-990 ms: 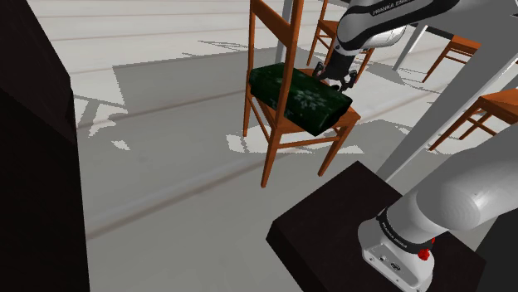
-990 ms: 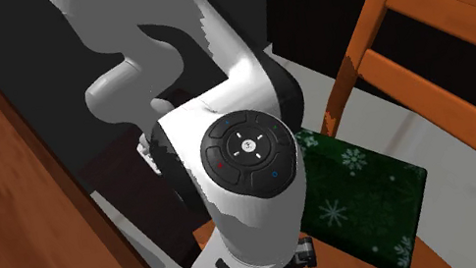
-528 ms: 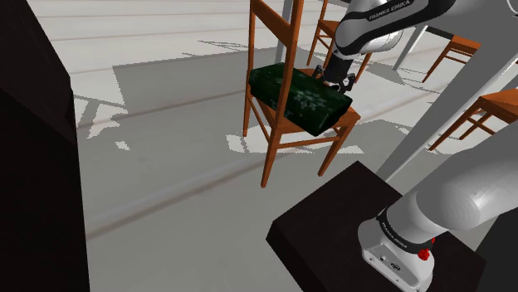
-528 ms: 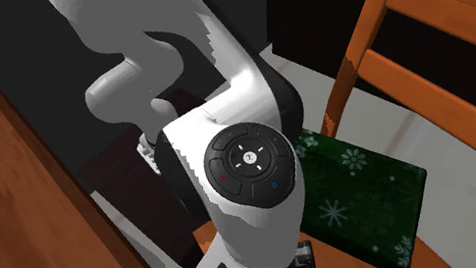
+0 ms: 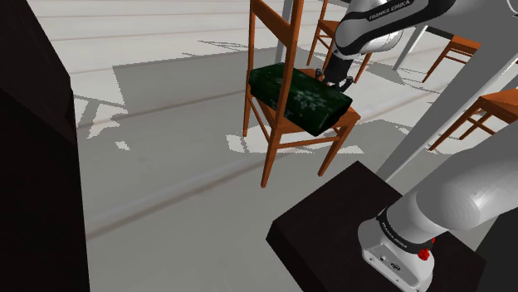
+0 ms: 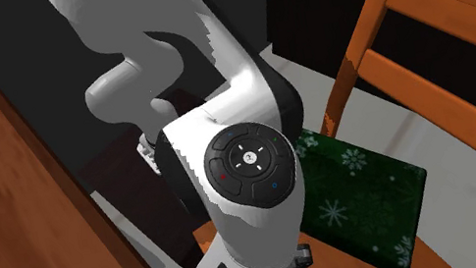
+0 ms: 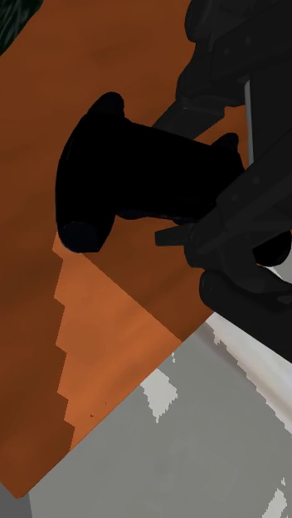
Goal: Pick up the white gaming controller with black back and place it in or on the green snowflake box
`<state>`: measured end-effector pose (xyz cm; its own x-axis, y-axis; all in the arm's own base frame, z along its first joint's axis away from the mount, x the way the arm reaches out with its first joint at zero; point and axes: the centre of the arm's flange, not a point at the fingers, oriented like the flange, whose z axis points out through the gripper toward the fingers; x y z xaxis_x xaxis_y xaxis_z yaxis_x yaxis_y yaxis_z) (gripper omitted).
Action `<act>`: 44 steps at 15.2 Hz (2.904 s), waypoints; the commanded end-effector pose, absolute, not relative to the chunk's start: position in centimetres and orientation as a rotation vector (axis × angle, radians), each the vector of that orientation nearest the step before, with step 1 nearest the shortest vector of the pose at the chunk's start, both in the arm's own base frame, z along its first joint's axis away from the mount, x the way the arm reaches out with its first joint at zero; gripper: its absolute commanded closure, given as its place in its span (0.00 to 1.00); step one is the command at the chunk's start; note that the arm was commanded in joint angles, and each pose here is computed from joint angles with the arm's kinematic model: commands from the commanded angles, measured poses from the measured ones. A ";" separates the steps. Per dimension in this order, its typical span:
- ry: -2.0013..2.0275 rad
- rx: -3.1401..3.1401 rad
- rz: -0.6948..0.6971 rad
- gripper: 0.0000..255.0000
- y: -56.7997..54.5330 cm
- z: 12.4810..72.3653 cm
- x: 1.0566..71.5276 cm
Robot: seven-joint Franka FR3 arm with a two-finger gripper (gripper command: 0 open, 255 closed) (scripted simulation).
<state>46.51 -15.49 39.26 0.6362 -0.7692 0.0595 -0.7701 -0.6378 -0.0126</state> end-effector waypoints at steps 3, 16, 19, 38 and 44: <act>-1.331 2.829 0.093 1.00 -15.5 39.3 46.5; -1.331 2.829 0.093 1.00 -15.5 45.6 46.5; -1.331 2.829 0.093 1.00 -15.5 47.2 46.5; -1.331 2.829 0.093 1.00 -15.5 57.2 46.5; -1.331 2.829 0.093 1.00 -15.5 60.2 46.5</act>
<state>46.60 -15.02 59.23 0.6432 -0.7646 0.0417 -0.7652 -0.6438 -0.0024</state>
